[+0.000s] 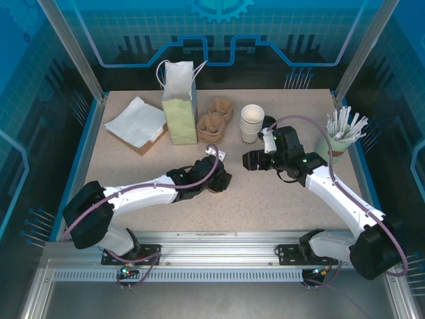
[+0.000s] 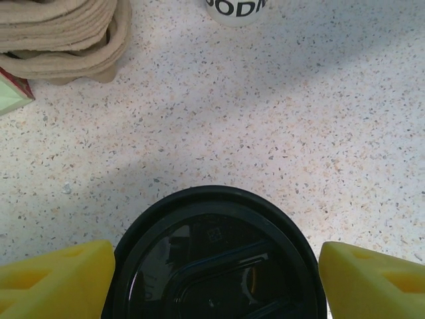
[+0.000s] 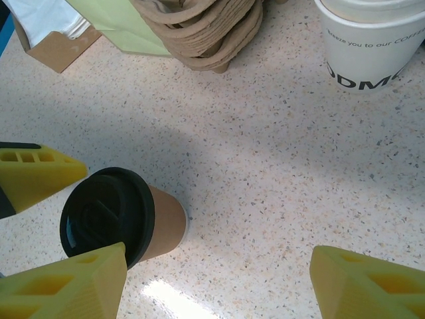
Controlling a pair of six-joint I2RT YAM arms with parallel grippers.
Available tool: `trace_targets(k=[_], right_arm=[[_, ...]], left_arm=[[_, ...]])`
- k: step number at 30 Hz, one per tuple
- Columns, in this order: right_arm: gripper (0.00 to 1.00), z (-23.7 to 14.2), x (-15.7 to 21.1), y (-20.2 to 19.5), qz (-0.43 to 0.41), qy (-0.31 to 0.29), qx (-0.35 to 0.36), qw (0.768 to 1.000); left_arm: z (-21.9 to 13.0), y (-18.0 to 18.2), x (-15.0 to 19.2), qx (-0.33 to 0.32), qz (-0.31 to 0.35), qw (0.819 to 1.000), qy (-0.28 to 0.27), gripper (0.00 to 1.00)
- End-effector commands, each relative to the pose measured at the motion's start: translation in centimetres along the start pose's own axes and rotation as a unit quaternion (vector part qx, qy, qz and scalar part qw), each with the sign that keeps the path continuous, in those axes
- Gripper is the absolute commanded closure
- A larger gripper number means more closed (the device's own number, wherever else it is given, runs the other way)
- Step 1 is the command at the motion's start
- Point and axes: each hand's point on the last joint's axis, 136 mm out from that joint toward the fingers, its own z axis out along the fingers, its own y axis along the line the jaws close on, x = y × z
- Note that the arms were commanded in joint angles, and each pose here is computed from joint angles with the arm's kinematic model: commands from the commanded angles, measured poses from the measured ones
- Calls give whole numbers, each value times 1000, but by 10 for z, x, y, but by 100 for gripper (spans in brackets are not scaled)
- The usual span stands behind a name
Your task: Pack the takeout coffee
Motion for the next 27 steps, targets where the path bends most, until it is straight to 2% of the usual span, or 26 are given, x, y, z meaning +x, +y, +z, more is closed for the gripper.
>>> trace_targets(k=[1,3,6,9,12,16,21,27], right_arm=[[26,-9,-4,5,-16,-8,0,1000],[25,-9,-2,7,-17,-4,-7,1000],[24,-2,4,28,-21,3,-66,998],[15,16,12,55,-21,23,-130,991],[12,38,21,69,-15,54,-160,986],[13,62,31,76,-6,88,-185,979],[16,80,44,75,5,121,-197,973],[23,90,55,67,18,137,-198,971]], left_arm=[[-21,0,-17,24,-13,999,-20,16],[-33,5,-20,43,-35,998,-27,14],[-44,17,-13,102,-105,989,-12,14],[-48,27,-1,143,-158,977,11,14],[-45,35,10,175,-200,963,40,13],[-38,36,18,213,-233,947,58,13],[-20,39,30,227,-254,937,82,15],[-4,43,39,225,-268,932,95,23]])
